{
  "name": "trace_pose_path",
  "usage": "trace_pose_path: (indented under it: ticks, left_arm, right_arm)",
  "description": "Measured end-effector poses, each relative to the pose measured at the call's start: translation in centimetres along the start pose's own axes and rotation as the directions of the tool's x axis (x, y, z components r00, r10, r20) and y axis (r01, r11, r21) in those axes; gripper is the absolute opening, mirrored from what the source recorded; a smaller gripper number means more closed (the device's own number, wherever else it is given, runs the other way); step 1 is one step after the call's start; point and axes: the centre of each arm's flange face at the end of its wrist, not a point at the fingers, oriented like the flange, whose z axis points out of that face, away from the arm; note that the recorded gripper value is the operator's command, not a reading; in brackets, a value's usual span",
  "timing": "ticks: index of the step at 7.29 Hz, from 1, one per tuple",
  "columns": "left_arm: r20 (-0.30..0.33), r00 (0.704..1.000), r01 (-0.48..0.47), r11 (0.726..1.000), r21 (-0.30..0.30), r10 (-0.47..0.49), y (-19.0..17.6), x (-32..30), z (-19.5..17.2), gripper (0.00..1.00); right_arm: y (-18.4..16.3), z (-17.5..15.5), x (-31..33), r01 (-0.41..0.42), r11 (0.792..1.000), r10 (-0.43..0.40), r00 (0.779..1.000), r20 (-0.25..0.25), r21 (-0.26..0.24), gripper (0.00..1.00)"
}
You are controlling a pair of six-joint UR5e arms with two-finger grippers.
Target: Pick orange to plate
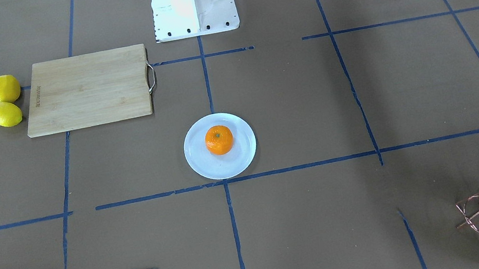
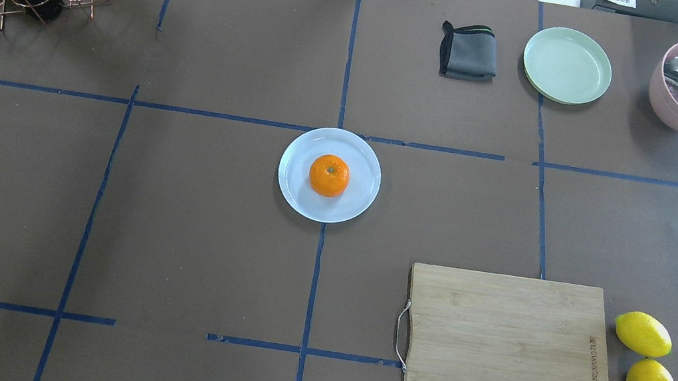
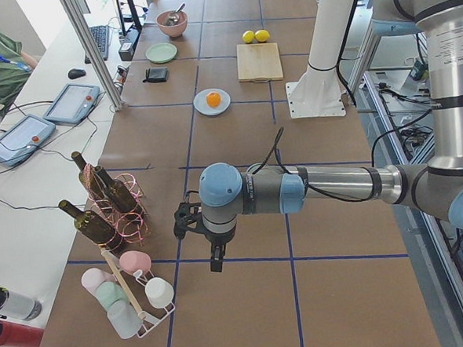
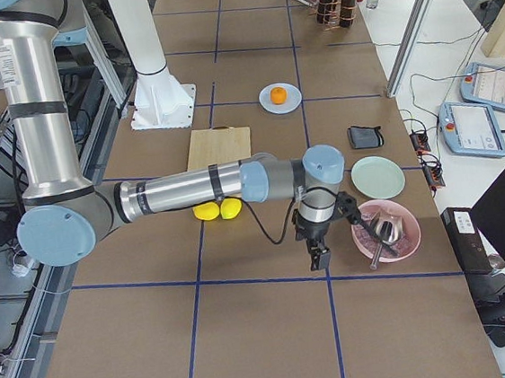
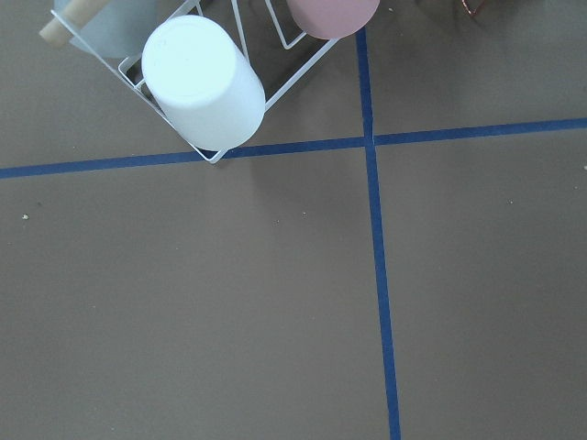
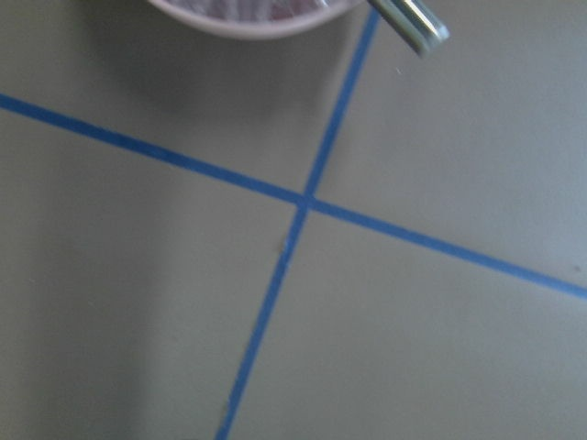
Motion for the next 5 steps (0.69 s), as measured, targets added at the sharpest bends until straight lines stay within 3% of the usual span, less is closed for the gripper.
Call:
trace_pose_path:
  ticks: [2, 5]
  left_arm:
    - [-0.005, 1.0, -0.008, 1.0, -0.001, 0.008, 0.2, 0.1, 0.0, 1.0]
    - [-0.006, 1.0, -0.005, 1.0, -0.01, 0.005, 0.6, -0.1, 0.2, 1.0]
  right_arm:
    - [4.3, 1.2, 2.4, -0.063, 0.997, 0.06, 0.995, 0.077, 0.046, 1.0]
    - [4.5, 0.8, 2.5, -0.073, 0.995, 0.064, 0.991, 0.113, 0.074, 1.0]
